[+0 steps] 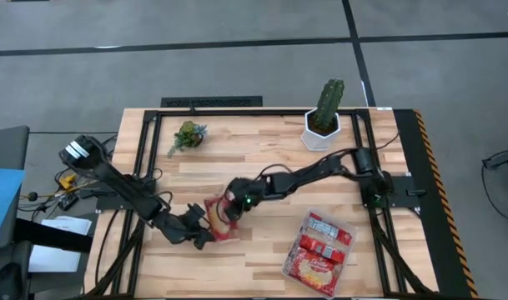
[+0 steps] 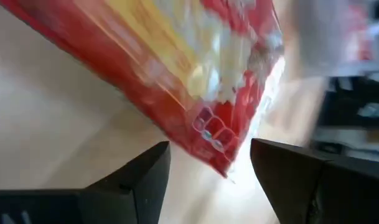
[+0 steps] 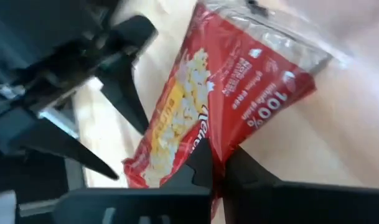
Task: Sort popcorn bags into baskets
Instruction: Put the red popcorn bag into the transparent bin, then return to Home Position
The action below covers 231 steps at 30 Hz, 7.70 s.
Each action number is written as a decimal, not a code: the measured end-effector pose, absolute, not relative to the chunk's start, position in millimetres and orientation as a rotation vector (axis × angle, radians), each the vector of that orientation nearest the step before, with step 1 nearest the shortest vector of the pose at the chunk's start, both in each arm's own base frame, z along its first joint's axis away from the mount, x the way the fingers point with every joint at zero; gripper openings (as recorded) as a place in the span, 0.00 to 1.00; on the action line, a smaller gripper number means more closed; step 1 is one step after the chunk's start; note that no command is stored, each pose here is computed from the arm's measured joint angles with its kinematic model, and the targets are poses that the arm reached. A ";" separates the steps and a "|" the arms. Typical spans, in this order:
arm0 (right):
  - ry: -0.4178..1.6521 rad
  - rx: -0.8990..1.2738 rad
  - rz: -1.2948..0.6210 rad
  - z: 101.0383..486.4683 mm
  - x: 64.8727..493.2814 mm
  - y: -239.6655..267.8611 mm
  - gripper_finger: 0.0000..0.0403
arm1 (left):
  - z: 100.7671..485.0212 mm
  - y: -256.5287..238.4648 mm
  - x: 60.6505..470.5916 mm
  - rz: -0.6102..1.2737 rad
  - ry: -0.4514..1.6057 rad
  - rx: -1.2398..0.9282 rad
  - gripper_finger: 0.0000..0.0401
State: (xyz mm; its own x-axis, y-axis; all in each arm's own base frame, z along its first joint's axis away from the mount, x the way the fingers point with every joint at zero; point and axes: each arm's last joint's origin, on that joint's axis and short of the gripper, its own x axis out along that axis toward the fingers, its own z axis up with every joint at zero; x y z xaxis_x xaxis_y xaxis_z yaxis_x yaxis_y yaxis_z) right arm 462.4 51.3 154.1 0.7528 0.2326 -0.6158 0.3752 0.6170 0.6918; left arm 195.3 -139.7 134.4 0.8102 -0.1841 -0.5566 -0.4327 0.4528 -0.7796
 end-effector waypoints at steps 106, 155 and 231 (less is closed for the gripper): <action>-0.303 0.290 0.291 197.6 88.4 24.9 0.56 | 179.2 -22.9 91.5 0.041 -0.122 -0.552 0.53; 0.017 0.264 0.179 167.2 95.6 22.6 0.56 | 173.7 -21.9 92.5 0.095 -0.108 -0.665 0.53; 0.019 0.263 0.177 166.6 95.7 22.6 0.56 | 173.5 -22.0 92.5 0.094 -0.107 -0.665 0.53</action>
State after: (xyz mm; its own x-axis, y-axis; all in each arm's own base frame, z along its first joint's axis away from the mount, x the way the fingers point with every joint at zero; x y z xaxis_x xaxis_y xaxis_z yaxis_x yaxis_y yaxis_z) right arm 95.7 22.6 166.6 0.9843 0.1765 0.0040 -0.1715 0.9502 0.2603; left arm 92.5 -22.0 173.5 0.9902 0.1213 0.0688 -0.0528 0.7829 -0.6199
